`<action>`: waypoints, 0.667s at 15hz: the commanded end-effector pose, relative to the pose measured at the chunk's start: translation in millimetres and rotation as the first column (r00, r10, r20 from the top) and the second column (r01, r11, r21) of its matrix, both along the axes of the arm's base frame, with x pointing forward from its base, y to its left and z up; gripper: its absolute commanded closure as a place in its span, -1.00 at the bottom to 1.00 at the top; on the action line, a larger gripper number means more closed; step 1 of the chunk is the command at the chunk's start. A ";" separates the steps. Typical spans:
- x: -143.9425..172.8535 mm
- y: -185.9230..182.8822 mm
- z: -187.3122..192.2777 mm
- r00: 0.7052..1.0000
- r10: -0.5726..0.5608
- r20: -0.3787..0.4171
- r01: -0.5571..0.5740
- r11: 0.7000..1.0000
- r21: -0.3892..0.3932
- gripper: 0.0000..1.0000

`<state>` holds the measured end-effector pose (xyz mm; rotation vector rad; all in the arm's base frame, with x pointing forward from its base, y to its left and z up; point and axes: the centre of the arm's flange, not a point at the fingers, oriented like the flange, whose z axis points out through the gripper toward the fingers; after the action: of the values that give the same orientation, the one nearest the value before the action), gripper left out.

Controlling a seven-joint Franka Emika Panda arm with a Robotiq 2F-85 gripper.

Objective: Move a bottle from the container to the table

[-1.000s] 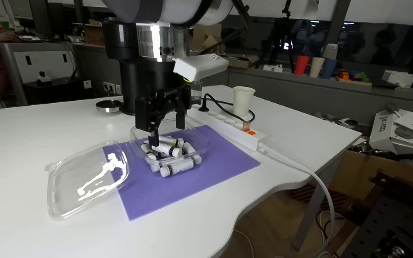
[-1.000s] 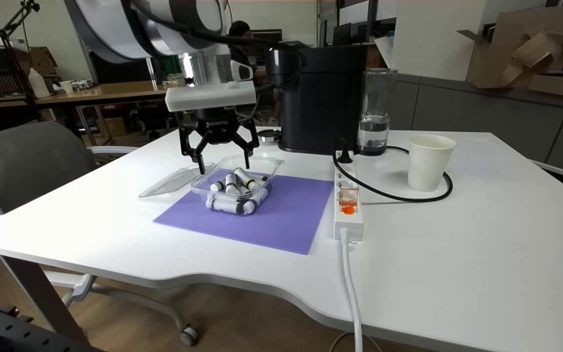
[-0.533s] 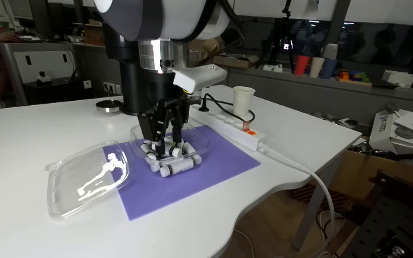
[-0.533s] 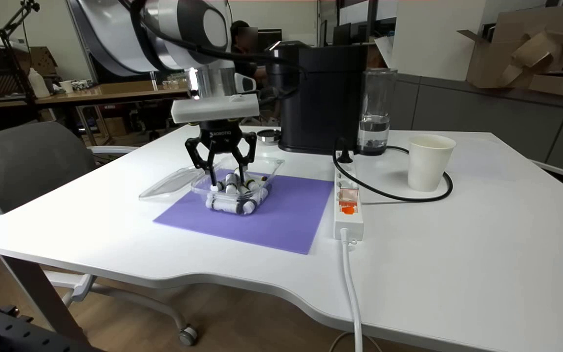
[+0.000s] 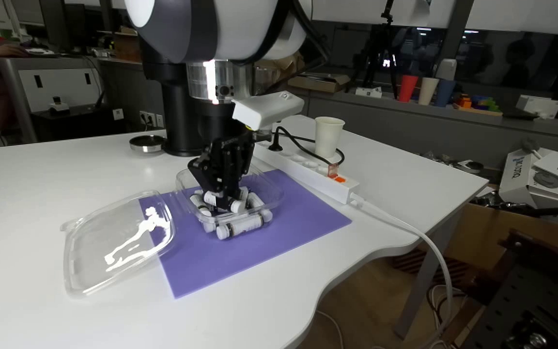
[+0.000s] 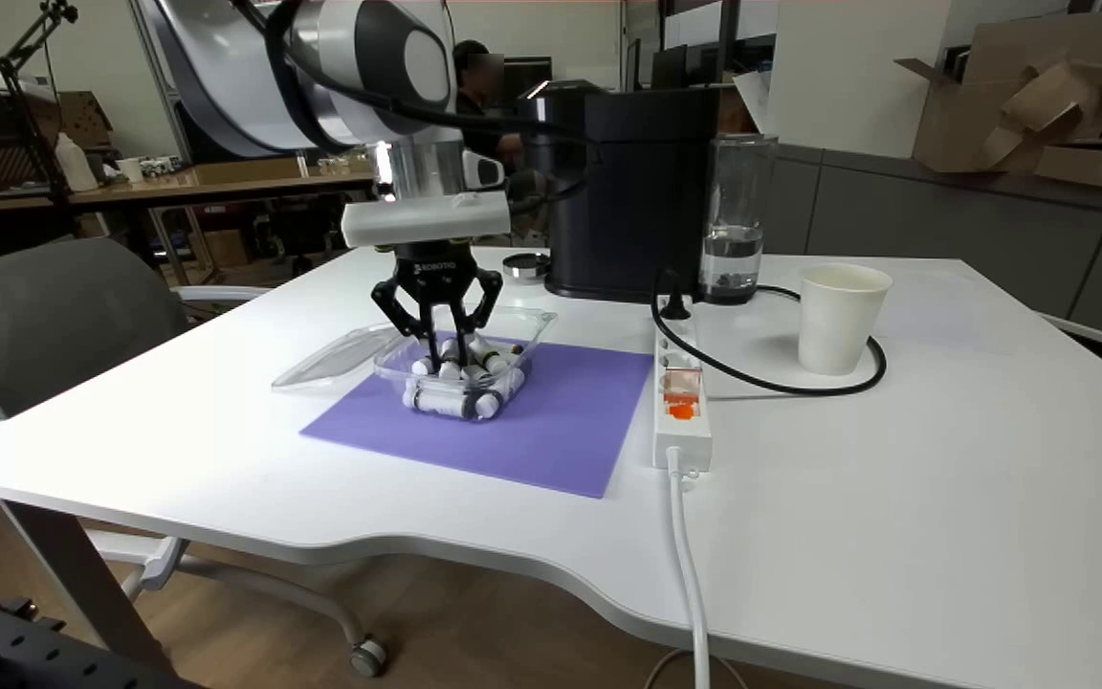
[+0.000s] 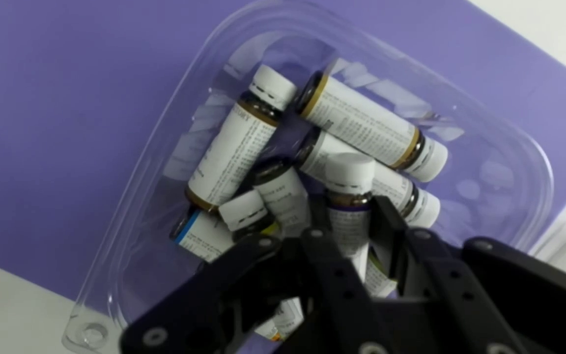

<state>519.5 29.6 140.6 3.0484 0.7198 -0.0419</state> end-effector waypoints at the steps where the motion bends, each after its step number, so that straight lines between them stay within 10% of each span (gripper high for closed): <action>1: 1.3 -0.6 8.4 1.000 -0.004 0.023 0.004 1.000 -0.004 0.87; 10: -28.9 -14.3 68.0 0.989 -0.077 0.130 0.079 0.997 -0.010 0.87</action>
<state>515.0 26.1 180.5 3.0337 0.6848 0.1016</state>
